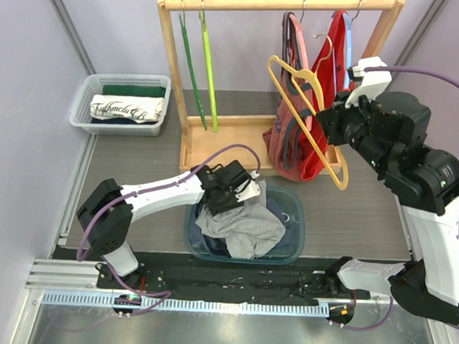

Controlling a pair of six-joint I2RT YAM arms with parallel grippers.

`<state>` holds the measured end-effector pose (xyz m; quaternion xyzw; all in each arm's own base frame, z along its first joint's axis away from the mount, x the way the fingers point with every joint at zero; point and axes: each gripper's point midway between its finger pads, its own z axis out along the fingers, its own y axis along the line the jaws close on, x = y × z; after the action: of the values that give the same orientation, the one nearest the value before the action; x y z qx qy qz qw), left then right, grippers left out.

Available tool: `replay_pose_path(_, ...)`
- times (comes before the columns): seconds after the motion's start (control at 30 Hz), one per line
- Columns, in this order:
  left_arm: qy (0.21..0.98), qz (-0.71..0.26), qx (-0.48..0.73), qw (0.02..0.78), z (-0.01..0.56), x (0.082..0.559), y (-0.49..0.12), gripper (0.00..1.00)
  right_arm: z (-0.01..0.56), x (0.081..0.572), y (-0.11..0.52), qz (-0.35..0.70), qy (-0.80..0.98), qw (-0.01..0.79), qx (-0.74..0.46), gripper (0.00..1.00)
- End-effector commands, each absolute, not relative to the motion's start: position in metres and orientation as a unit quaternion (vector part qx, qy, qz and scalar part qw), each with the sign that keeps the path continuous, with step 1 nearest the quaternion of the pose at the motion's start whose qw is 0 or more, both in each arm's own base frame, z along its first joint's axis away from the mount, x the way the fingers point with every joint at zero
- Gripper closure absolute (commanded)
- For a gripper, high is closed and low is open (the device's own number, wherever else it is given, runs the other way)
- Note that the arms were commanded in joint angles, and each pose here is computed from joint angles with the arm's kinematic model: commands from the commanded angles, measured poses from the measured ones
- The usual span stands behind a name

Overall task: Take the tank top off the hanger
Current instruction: Place the tank top in the bin.

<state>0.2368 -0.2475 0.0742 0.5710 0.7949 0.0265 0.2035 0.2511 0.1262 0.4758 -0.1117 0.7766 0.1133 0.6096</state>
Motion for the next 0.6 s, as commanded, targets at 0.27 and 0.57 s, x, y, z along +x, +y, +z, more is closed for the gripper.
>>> replay_pose_path(0.27, 0.784, 0.082, 0.530, 0.313, 0.171, 0.264, -0.234, 0.00, 0.505, 0.281, 0.179, 0.123, 0.753, 0.630, -0.147, 0.99)
replay_pose_path(0.57, 0.770, -0.035, 0.538, 0.340, 0.256, 0.223, -0.238, 0.00, 0.517, 0.310, 0.223, 0.071, 0.741, 0.651, -0.149, 0.99)
